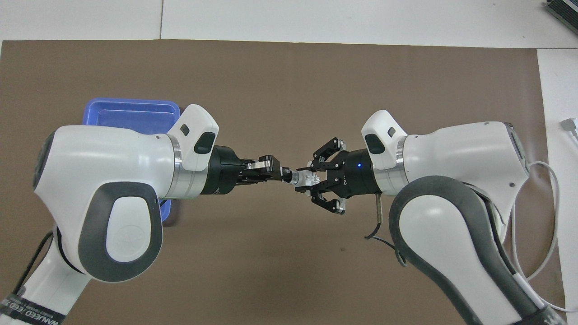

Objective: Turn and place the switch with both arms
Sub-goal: 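Rotate the left gripper holding the switch, then open the right gripper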

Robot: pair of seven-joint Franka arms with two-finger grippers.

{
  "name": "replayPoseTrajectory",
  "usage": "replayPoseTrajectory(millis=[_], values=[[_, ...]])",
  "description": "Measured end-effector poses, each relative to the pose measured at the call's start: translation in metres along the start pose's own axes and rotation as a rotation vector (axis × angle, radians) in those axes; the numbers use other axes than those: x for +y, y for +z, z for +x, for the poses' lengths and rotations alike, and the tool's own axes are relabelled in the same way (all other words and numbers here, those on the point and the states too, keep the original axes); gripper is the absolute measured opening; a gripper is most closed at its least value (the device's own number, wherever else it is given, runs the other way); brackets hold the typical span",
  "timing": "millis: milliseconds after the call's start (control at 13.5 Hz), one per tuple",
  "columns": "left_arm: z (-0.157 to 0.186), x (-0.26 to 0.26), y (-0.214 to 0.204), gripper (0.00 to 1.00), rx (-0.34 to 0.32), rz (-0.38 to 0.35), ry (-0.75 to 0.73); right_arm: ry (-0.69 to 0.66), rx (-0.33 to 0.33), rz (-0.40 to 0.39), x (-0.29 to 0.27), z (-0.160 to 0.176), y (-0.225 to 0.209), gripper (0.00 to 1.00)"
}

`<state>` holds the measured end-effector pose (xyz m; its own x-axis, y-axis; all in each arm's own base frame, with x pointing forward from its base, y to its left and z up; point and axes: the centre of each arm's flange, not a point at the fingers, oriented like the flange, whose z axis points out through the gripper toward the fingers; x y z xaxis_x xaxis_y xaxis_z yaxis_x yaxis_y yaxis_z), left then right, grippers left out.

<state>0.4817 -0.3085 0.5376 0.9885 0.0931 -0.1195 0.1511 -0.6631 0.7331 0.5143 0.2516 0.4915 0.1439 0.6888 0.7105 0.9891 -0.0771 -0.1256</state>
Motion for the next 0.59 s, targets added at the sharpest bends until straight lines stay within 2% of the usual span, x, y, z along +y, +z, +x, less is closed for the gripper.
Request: replayPoseTrajectory(millis=[593], values=[[-0.0042,0.0042,-0.005,0.11,-0.007,0.001,-0.622,-0.009,0.002,-0.002,-0.0038,0.0043,-0.0071,0.33]])
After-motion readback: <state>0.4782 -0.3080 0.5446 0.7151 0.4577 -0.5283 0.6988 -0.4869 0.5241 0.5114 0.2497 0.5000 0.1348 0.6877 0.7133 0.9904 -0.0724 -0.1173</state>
